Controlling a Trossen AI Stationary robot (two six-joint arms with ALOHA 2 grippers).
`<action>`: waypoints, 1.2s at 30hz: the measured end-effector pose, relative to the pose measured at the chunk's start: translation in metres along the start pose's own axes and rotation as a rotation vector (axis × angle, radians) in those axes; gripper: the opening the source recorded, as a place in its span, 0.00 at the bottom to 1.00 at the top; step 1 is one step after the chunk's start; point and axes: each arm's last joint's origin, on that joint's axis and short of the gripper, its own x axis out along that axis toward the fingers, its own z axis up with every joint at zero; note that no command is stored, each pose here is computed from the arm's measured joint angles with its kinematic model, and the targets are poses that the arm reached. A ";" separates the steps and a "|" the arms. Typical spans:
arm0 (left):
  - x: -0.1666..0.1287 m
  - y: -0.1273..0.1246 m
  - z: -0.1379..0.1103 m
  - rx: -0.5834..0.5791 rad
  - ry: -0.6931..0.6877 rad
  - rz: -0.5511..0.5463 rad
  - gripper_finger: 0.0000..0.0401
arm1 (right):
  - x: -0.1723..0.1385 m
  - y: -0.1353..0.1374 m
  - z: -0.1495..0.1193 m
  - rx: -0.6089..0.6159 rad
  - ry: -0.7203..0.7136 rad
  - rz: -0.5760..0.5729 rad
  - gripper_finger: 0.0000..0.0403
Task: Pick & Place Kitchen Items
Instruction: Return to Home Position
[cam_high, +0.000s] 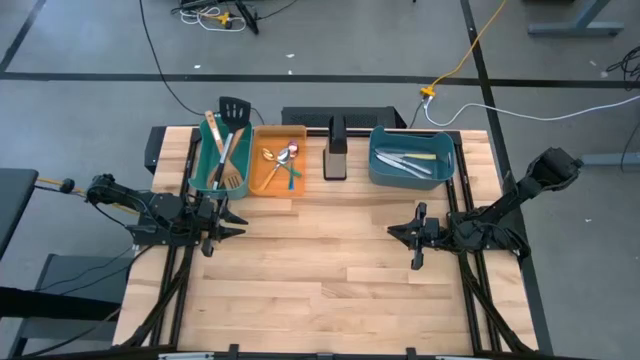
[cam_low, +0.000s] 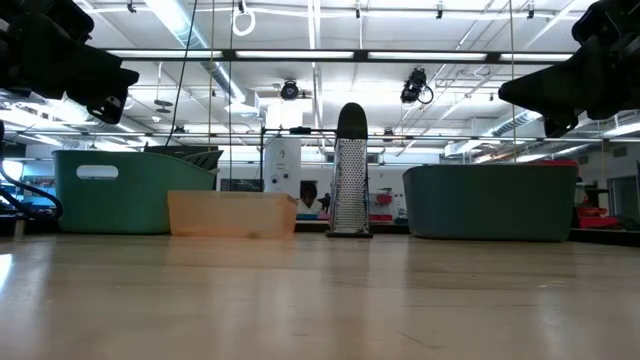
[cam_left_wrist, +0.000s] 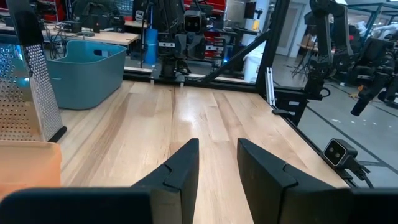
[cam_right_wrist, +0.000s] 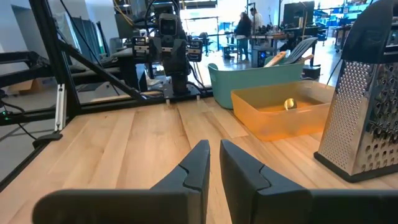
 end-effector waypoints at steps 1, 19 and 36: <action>0.000 0.000 0.000 0.000 0.000 0.000 0.29 | 0.000 0.000 0.000 0.000 0.000 0.000 0.12; 0.000 0.000 -0.001 0.027 0.014 0.003 0.29 | 0.000 0.000 0.000 0.001 0.000 0.001 0.12; 0.004 -0.002 0.005 0.039 -0.049 -0.004 0.29 | 0.000 0.000 0.000 0.002 -0.002 0.001 0.12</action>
